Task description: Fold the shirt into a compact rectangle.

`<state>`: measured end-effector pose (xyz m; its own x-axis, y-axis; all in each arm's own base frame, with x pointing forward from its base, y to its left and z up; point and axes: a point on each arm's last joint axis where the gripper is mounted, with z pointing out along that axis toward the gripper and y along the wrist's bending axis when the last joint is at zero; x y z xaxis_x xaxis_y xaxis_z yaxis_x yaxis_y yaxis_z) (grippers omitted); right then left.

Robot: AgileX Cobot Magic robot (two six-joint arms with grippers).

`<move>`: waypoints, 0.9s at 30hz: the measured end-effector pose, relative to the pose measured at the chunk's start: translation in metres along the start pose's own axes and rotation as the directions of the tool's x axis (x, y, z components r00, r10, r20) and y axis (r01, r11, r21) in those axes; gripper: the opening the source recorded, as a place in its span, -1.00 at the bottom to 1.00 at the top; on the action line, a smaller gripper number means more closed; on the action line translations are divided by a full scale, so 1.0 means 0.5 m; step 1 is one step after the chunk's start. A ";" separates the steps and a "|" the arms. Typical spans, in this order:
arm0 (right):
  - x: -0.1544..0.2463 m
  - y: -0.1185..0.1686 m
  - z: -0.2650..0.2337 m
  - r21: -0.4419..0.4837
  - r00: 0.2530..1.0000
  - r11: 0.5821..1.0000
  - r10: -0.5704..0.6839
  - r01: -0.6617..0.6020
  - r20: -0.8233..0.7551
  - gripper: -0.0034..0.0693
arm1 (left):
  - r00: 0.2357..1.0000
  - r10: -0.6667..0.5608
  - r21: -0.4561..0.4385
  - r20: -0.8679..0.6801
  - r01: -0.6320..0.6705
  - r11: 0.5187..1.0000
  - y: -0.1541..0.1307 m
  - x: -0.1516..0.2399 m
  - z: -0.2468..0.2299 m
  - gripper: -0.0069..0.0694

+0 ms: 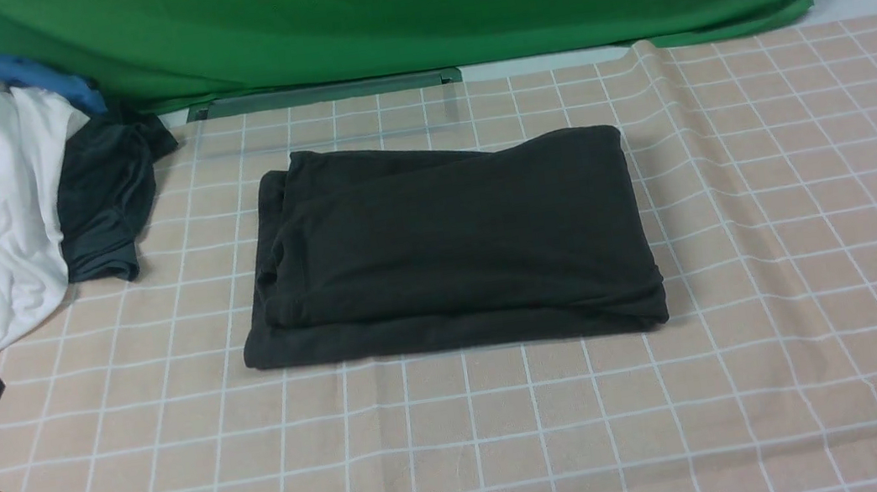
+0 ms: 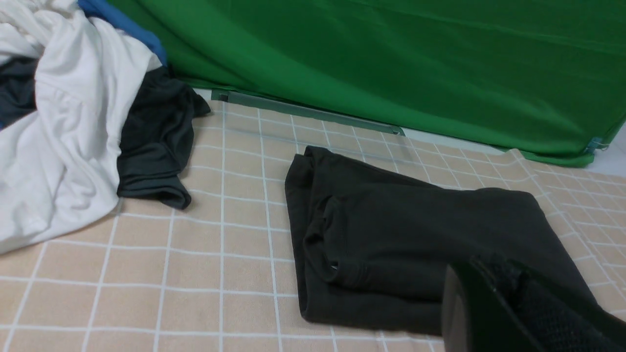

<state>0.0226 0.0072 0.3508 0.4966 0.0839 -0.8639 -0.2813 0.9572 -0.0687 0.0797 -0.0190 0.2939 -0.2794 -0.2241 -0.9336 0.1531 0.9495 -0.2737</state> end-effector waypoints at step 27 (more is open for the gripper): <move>0.001 0.000 0.000 0.000 1.000 1.000 0.000 0.000 0.000 -0.46 | 0.981 0.175 -0.034 0.081 -0.172 0.984 0.011 0.012 -0.002 -0.77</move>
<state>0.0228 0.0073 0.3503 0.4967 0.0839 -0.8639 -0.2812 0.9572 -0.0687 0.0776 -0.0149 0.2869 -0.1704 -0.0720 -0.9827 0.1665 0.9809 -0.1007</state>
